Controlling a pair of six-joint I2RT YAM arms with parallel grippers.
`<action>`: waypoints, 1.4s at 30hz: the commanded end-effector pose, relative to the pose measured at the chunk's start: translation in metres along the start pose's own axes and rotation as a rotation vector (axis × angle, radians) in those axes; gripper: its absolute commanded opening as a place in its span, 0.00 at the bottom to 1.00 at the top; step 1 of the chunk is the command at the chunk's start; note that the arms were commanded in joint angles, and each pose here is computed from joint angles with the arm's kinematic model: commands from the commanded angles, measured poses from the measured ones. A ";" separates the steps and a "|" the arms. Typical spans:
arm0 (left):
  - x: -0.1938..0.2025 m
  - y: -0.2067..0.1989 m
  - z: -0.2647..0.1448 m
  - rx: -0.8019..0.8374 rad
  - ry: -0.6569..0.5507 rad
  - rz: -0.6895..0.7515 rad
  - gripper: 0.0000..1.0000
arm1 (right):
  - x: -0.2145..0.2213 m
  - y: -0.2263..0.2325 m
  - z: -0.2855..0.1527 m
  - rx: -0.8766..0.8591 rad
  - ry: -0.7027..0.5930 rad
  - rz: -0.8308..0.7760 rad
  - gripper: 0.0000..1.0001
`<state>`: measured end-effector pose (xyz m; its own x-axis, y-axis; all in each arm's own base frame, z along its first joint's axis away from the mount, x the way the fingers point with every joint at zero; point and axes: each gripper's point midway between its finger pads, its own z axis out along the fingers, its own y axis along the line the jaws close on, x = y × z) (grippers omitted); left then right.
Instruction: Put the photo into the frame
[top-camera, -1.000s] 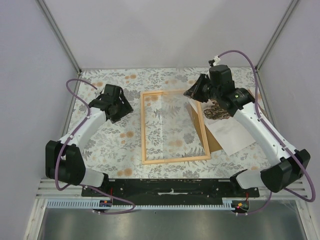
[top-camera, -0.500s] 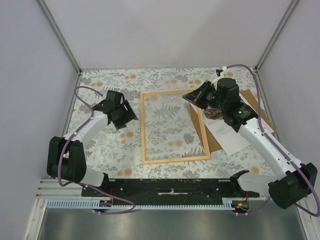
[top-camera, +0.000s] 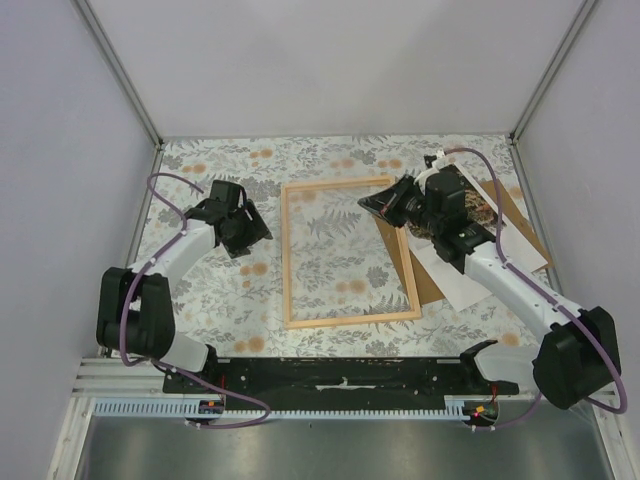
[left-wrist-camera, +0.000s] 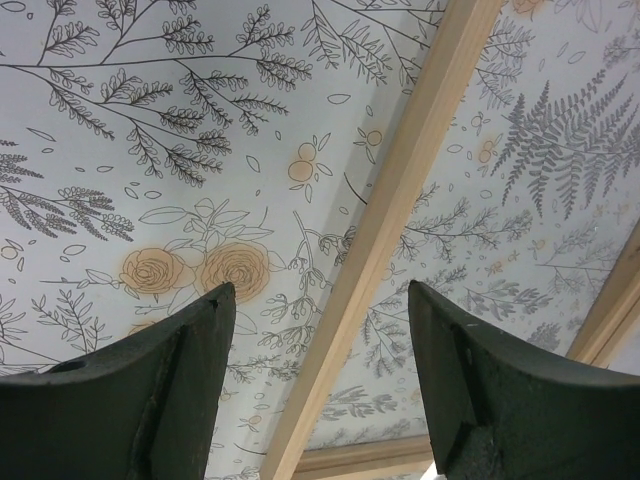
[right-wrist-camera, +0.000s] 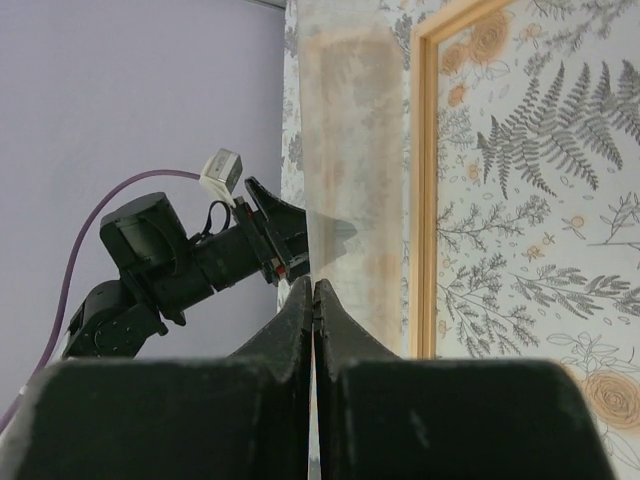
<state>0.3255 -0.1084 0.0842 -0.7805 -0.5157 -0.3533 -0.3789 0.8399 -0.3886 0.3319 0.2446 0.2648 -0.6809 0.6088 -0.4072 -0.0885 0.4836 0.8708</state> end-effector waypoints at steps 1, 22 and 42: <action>-0.011 -0.009 0.001 0.036 -0.019 0.050 0.75 | -0.002 0.002 0.007 -0.109 -0.015 0.055 0.00; 0.009 -0.024 0.025 0.133 0.115 0.086 0.74 | 0.031 -0.071 0.017 0.013 0.107 -0.010 0.00; 0.014 -0.012 0.053 0.058 0.175 0.099 0.70 | 0.085 -0.134 0.021 0.010 0.339 -0.069 0.15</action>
<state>0.3297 -0.1337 0.0305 -0.8839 -0.4242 -0.1967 -0.3222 0.8574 -0.4014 0.3040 0.2343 0.1072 -0.8508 0.4209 -0.3146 -0.0320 0.5561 0.8305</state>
